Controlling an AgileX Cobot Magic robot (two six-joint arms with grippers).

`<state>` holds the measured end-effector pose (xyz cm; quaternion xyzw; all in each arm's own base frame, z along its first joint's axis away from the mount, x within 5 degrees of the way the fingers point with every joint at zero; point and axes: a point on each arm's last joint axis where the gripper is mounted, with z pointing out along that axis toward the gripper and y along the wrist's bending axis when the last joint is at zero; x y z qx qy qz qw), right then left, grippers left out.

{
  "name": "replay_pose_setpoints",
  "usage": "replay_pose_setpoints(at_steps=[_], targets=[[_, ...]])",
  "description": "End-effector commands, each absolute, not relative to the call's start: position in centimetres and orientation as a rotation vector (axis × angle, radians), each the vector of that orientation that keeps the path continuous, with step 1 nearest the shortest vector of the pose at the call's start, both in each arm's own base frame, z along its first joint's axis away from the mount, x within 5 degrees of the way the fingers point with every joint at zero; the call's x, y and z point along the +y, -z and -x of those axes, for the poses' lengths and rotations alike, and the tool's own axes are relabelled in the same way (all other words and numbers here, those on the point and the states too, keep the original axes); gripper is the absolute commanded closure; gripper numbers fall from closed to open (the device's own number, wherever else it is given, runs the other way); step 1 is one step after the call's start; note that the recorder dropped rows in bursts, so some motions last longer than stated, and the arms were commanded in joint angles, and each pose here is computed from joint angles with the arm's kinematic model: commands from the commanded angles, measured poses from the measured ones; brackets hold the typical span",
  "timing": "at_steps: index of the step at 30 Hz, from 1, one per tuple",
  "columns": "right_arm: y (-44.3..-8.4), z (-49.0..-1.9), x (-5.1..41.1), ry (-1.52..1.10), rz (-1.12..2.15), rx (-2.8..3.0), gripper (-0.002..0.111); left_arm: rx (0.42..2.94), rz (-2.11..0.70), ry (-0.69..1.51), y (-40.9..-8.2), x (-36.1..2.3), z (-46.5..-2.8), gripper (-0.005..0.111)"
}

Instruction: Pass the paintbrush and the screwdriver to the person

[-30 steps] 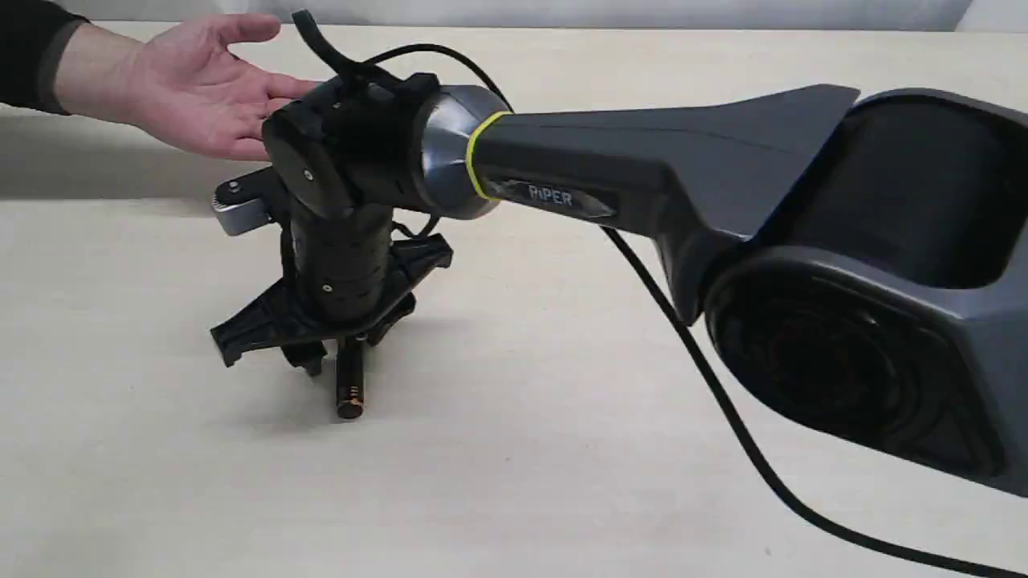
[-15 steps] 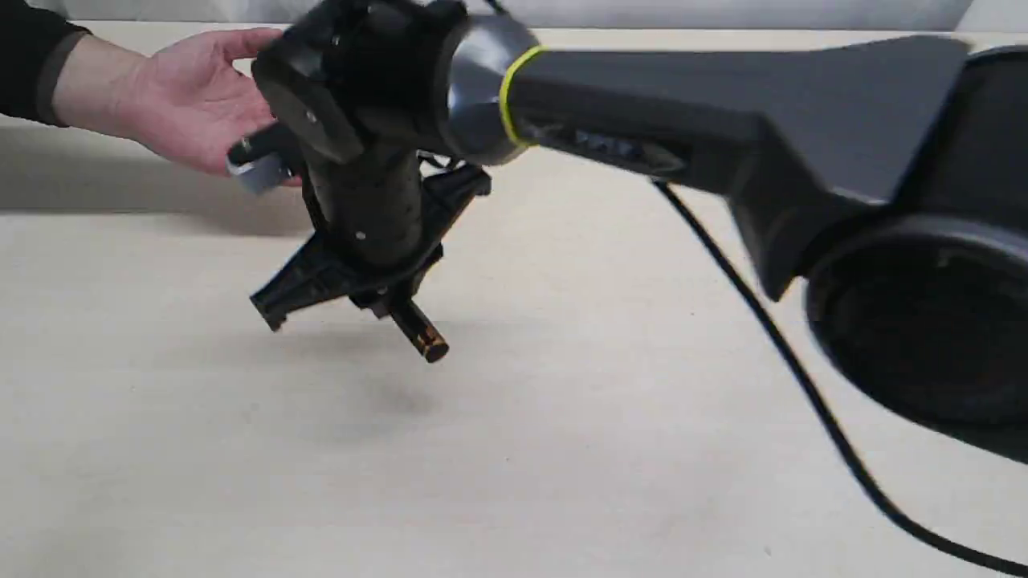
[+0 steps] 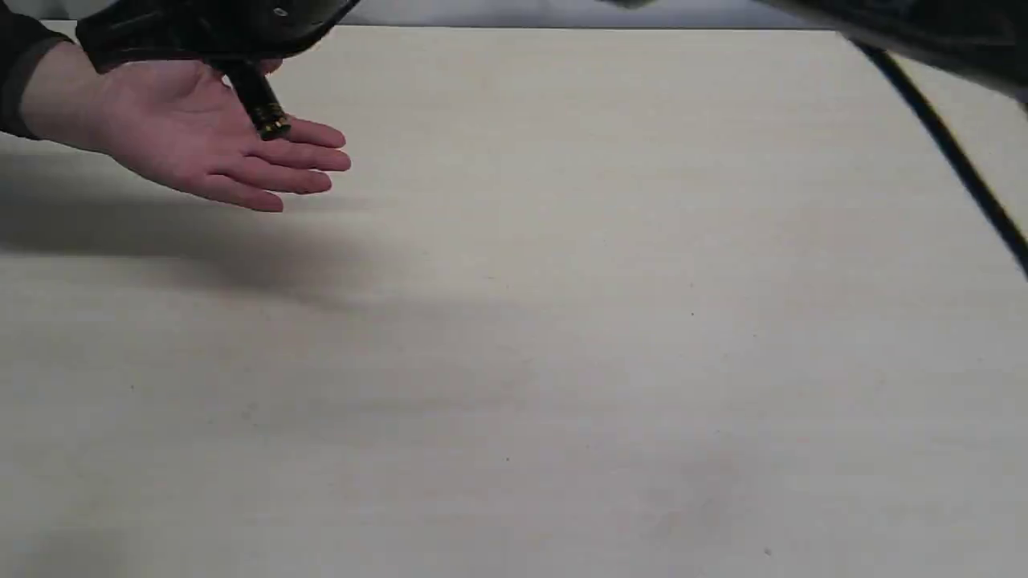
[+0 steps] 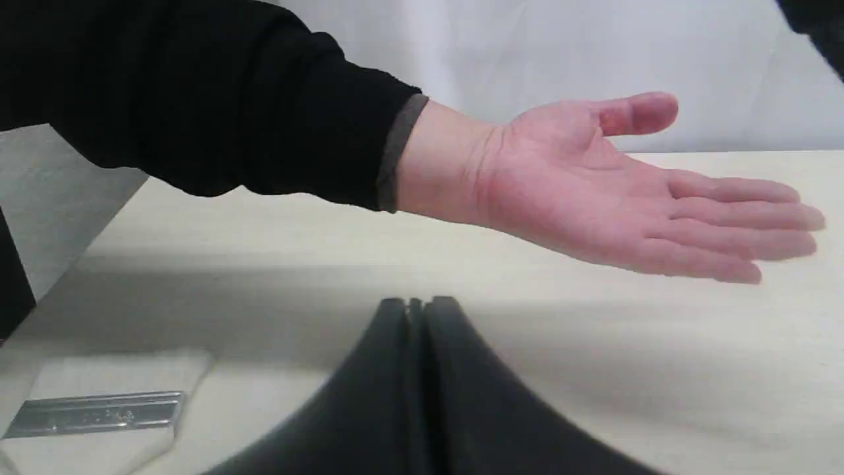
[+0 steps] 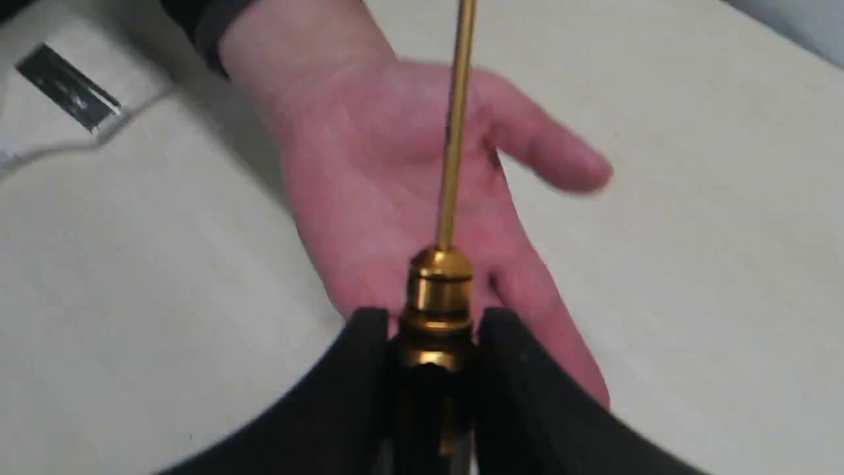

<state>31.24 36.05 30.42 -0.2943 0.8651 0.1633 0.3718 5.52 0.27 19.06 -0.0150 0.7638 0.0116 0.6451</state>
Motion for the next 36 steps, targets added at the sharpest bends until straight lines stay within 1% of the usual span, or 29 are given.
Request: replay_pose_setpoints(at_steps=[1, 6, 10, 13, 15, 17, 19, 20, 23, 24, 29, 33, 36], targets=[[-28.0, -32.4, 37.5, -0.448, 0.766, 2.156, 0.102, 1.731, 0.028, -0.018, -19.1, 0.2, -5.5, 0.107], [-22.8, -33.7, 39.2, -0.436, 0.817, 2.157, 0.09, 1.731, 0.028, -0.018, -19.1, 0.2, -5.5, 0.107], [-20.7, -34.1, 39.8, -0.442, 0.825, 2.156, 0.08, 1.731, 0.028, -0.018, -19.1, 0.2, -5.5, 0.107], [-21.0, -34.0, 39.6, -0.434, 0.826, 2.166, 0.069, 1.733, 0.031, -0.015, -19.1, 0.2, -5.5, 0.107], [-22.2, -33.8, 39.3, -0.43, 0.822, 2.169, 0.062, 1.733, 0.031, -0.015, -19.1, 0.2, -5.5, 0.107], [-24.0, -33.4, 38.7, -0.422, 0.818, 2.171, 0.059, 1.733, 0.031, -0.015, -19.1, 0.2, -5.5, 0.107], [-26.1, -32.7, 37.8, -0.372, 0.876, 2.164, 0.063, 1.733, 0.031, -0.015, -19.1, 0.2, -5.5, 0.107], [-27.0, -32.4, 37.2, -0.335, 0.903, 2.173, 0.069, 1.733, 0.031, -0.015, -19.1, 0.2, -5.5, 0.107], [-30.5, -31.2, 34.9, -0.215, 0.923, 2.201, 0.098, 1.733, 0.031, -0.015, -19.1, 0.2, -5.5, 0.107], [-31.5, -30.9, 34.3, -0.192, 0.922, 2.203, 0.104, 1.733, 0.031, -0.015, -19.1, 0.2, -5.5, 0.107], [-36.9, -27.6, 31.4, -0.224, 0.903, 2.117, 0.104, 1.733, 0.031, -0.015, -19.1, 0.2, -5.5, 0.107], [-39.2, -23.5, 30.0, -0.232, 0.948, 1.944, 0.104, 1.733, 0.031, -0.015, -19.1, 0.2, -5.5, 0.107], [-39.9, -20.0, 29.0, -0.248, 0.939, 1.869, 0.104, 1.733, 0.031, -0.015, -19.1, 0.2, -5.5, 0.107]])
